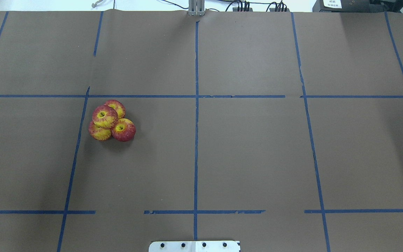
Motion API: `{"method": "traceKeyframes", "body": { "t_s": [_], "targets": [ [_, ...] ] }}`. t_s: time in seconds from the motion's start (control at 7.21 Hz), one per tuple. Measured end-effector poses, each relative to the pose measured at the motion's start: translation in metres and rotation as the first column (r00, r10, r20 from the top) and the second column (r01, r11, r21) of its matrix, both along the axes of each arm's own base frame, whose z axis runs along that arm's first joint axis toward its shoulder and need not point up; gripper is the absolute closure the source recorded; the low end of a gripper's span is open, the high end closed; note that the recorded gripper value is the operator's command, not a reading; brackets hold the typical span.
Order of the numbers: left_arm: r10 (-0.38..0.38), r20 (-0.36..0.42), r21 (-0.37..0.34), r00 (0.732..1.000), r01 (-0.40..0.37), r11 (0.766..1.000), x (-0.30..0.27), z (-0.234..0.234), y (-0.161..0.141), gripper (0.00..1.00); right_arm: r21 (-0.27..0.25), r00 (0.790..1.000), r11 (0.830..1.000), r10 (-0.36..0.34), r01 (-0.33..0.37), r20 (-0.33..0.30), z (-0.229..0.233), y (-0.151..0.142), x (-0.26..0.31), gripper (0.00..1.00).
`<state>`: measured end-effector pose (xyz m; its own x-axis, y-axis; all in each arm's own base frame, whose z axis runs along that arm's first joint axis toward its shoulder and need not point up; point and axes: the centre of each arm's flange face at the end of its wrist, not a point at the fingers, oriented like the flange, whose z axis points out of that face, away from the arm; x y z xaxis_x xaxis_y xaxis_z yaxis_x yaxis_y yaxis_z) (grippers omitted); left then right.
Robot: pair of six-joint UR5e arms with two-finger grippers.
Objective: Stack apples
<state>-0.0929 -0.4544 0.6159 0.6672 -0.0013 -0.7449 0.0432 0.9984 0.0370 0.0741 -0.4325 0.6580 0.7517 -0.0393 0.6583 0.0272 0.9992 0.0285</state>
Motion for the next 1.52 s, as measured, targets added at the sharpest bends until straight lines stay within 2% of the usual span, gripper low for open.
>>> {"method": "traceKeyframes", "body": {
  "t_s": [1.11, 1.52],
  "targets": [
    [0.002, 0.017, 0.033, 1.0, -0.003, 0.999, -0.001, -0.014, -0.007, 0.0, 0.0, 1.0, 1.0, 0.0, 0.0, 0.0, 0.0, 0.0, 0.0, 0.0],
    [0.003, 0.05, 0.045, 0.999, -0.005, 0.999, -0.003, -0.018, -0.007, 0.0, 0.0, 1.0, 1.0, 0.0, 0.0, 0.0, 0.0, 0.0, 0.0, 0.0]
  ]
}}
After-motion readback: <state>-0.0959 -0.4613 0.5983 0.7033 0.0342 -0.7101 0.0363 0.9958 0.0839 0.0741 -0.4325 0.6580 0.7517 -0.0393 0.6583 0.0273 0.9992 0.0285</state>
